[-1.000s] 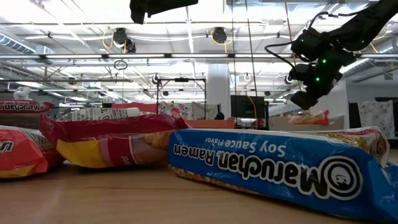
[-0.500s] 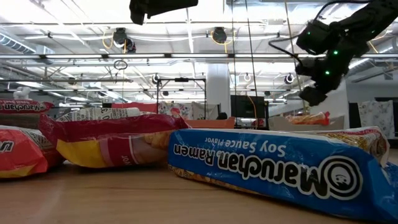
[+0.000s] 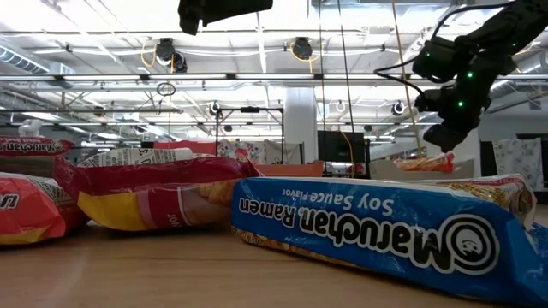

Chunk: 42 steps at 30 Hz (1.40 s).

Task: Sort Maruchan noodles
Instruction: Put the top orange noodle pack into the gray bin

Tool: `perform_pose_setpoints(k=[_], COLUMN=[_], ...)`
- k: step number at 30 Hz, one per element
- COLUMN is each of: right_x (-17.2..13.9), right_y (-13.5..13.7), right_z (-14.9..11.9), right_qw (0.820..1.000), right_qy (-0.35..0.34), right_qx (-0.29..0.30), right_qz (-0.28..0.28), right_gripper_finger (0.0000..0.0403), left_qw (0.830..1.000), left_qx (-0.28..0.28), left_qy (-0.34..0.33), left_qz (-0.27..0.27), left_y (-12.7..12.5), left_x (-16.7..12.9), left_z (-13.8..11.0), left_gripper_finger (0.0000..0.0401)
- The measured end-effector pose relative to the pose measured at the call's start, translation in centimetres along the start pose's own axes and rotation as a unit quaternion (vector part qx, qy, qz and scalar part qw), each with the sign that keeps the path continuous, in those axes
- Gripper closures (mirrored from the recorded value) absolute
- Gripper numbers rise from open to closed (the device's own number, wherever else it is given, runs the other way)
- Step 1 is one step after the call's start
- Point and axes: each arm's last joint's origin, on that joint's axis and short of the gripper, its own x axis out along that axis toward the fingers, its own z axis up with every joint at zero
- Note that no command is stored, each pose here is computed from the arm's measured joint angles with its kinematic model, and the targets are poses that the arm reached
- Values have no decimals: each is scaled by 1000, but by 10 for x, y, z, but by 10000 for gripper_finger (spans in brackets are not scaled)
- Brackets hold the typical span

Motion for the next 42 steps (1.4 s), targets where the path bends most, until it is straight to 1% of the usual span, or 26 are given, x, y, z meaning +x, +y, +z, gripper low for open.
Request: perform_pose_setpoints(k=[2, 6, 10, 13, 16, 20, 26, 31, 35, 38, 40, 42], right_x=[0, -1, -2, -3, -3, -2, 5, 13, 15, 14, 13, 10], right_y=[2, 8, 12, 14, 14, 12, 11, 12, 12, 12, 11, 11], right_z=[0, 0, 0, -3, -7, -9, -9, -9, -9, -6, -3, 1], right_qw=[999, 990, 977, 970, 971, 980, 993, 995, 995, 996, 995, 992], right_qy=[-1, -10, -7, 7, 26, 39, 56, 73, 74, 61, 44, 17], right_qx=[8, 32, 50, 52, 47, 42, 28, 12, 12, 28, 40, 59], right_qz=[34, 138, 207, 239, 234, 192, 103, 70, 58, 59, 79, 114], right_gripper_finger=[340, 373, 398, 400, 400, 402, 402, 401, 401, 401, 401, 401], left_qw=[1000, 1000, 1000, 1000, 1000, 1000, 1000, 1000, 1000, 1000, 1000, 1000], left_qx=[0, 0, 0, 0, -1, -2, -2, -2, 0, 0, 0, 0], left_qy=[0, 0, 0, 0, 0, 0, 0, 0, 0, 0, 0, 0], left_qz=[0, 0, 0, 0, 0, 0, 0, 0, 0, 0, 0, 0], left_y=[0, 0, 0, 0, 0, 0, 0, 0, 0, 0, 0, 0], left_x=[0, 0, 0, 0, 0, 0, 0, 0, 0, 0, 0, 0], left_z=[0, 0, 0, 0, 0, 0, 0, 0, 0, 0, 0, 0], left_gripper_finger=[105, 105, 105, 105, 105, 105, 105, 105, 105, 105, 105, 105])
